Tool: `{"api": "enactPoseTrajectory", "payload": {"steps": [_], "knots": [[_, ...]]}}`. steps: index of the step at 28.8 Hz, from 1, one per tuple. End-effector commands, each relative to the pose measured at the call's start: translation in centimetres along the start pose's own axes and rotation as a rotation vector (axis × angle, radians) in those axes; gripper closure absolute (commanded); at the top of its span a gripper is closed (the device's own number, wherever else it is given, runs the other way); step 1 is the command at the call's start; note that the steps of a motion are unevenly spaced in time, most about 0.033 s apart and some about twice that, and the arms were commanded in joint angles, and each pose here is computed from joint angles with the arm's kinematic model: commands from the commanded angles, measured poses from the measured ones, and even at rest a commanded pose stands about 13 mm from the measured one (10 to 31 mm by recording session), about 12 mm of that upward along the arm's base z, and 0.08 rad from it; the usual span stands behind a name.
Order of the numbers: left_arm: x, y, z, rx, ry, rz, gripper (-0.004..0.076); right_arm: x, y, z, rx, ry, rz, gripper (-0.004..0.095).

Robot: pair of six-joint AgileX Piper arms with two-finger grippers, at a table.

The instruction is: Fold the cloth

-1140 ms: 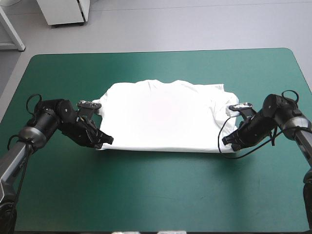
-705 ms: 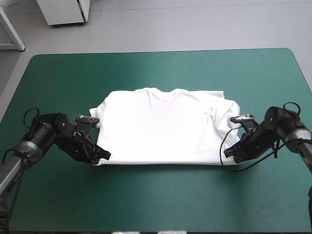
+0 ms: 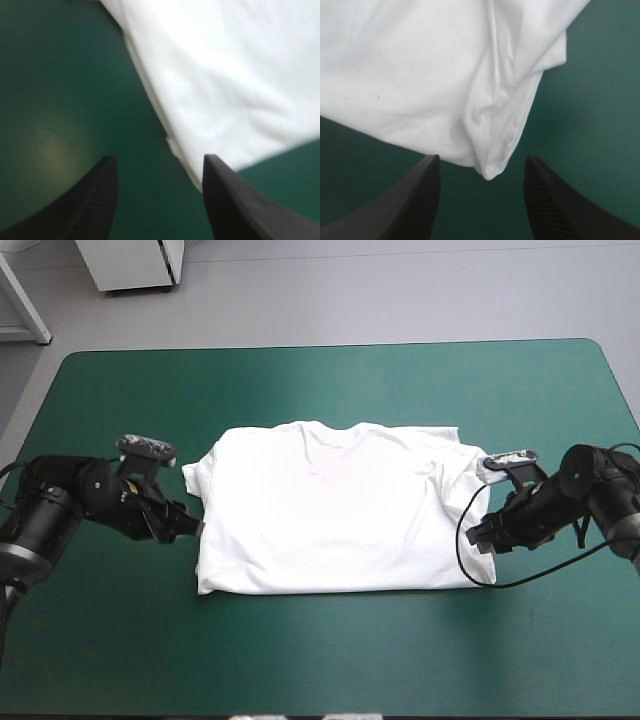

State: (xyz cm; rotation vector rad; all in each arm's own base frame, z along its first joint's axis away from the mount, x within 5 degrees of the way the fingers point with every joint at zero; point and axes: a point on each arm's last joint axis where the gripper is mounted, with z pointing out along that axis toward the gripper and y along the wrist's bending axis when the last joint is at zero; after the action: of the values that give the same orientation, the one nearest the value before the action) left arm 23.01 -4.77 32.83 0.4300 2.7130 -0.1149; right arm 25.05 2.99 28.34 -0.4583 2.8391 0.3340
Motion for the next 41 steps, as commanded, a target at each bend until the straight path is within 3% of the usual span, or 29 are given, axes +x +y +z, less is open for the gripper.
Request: {"api": "enactPoseTrajectory", "payload": {"steps": [1, 9, 15, 35, 38, 41], "knots": [[-3.6, 1.6, -1.9, -0.139, -0.177, 0.006, 0.0332, -1.4, 0.6, -3.2, 0.021, -0.123, -0.017, 0.0414], [-9.3, 6.4, 3.4, -0.111, -0.144, -0.094, 0.0331, -2.1, 0.8, -4.5, 0.032, -0.156, -0.024, 0.0414], [-11.8, 7.2, 7.7, -0.057, -0.097, -0.119, 0.0331, -2.2, 1.4, -4.4, 0.035, -0.151, -0.054, 0.0414], [-12.8, 8.2, 15.2, -0.009, 0.040, -0.151, 0.0339, -2.3, 1.7, -4.3, 0.040, -0.157, -0.072, 0.0414], [-12.9, 8.0, 15.5, 0.019, 0.038, -0.169, 0.0416, -2.3, 1.7, -4.3, 0.040, -0.157, -0.072, 0.0415], [-13.0, 7.9, 15.4, 0.035, 0.032, -0.170, 0.0592, -2.3, 1.8, -4.3, 0.032, -0.160, -0.069, 0.0416]]}}
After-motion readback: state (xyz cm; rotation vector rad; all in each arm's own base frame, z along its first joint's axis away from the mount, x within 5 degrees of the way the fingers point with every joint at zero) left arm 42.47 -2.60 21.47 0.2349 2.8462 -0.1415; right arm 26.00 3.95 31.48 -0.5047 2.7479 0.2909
